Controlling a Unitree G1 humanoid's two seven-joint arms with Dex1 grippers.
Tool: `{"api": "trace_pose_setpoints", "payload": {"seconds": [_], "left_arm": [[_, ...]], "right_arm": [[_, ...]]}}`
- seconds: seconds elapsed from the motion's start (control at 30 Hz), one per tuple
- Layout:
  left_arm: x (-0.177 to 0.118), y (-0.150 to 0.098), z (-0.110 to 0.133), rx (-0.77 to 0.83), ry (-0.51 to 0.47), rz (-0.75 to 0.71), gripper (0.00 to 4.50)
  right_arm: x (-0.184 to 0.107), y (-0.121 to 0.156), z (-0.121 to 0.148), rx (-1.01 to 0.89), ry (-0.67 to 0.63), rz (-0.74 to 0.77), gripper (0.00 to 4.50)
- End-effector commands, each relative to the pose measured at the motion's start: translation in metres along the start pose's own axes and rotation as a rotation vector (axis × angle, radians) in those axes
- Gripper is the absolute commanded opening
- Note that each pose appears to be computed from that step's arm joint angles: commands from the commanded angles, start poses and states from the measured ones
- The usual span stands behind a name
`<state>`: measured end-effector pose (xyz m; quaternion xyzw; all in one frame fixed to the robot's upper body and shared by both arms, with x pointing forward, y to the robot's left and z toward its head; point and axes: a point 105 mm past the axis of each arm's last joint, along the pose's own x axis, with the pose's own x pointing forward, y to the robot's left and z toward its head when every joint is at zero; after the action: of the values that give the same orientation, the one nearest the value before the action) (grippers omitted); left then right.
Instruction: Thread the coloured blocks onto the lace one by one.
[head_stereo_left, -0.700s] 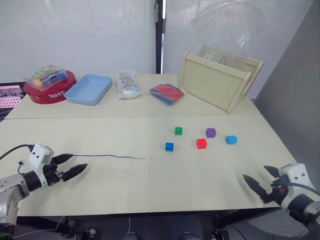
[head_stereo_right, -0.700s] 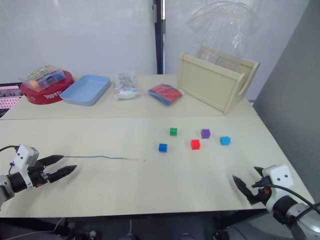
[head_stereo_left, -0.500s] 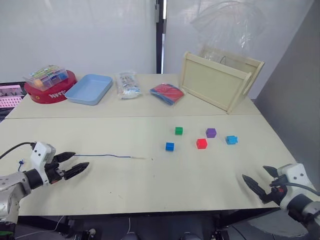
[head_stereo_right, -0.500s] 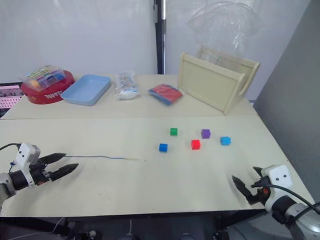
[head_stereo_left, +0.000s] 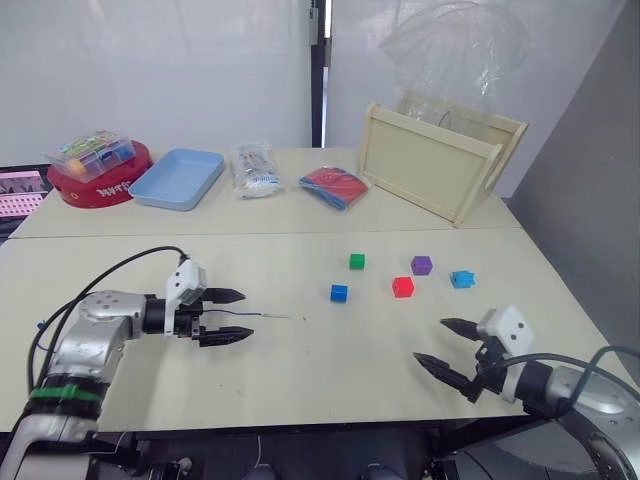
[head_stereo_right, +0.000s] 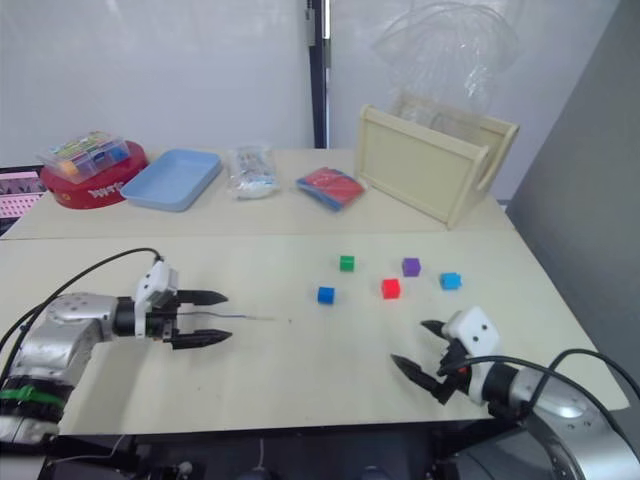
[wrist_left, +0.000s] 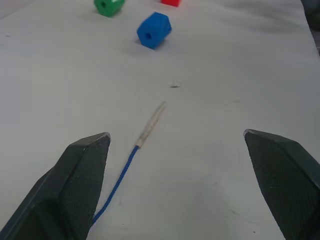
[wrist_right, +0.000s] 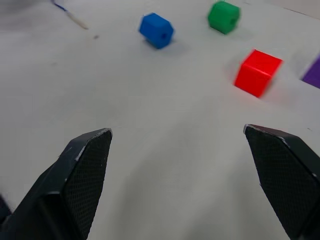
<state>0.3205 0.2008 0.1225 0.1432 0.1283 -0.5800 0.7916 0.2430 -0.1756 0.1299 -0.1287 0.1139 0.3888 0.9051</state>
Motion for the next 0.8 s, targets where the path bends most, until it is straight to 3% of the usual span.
{"api": "trace_pose_setpoints", "payload": {"seconds": [0.03,0.33,0.6,0.8], "left_arm": [[0.004,0.006,-0.003,0.060,0.043,-0.067,4.50],[0.025,0.021,-0.010,0.083,0.089,-0.146,4.50],[0.032,0.013,-0.029,0.053,0.146,-0.197,4.50],[0.034,0.010,-0.040,0.057,0.209,-0.225,2.68]], "right_arm": [[0.002,0.008,0.017,-0.040,-0.024,0.045,4.46],[0.001,0.010,0.033,-0.050,-0.064,0.000,4.46],[-0.005,0.009,0.025,-0.024,-0.037,-0.065,4.46],[-0.007,0.010,0.023,-0.022,-0.033,-0.074,4.50]]}}
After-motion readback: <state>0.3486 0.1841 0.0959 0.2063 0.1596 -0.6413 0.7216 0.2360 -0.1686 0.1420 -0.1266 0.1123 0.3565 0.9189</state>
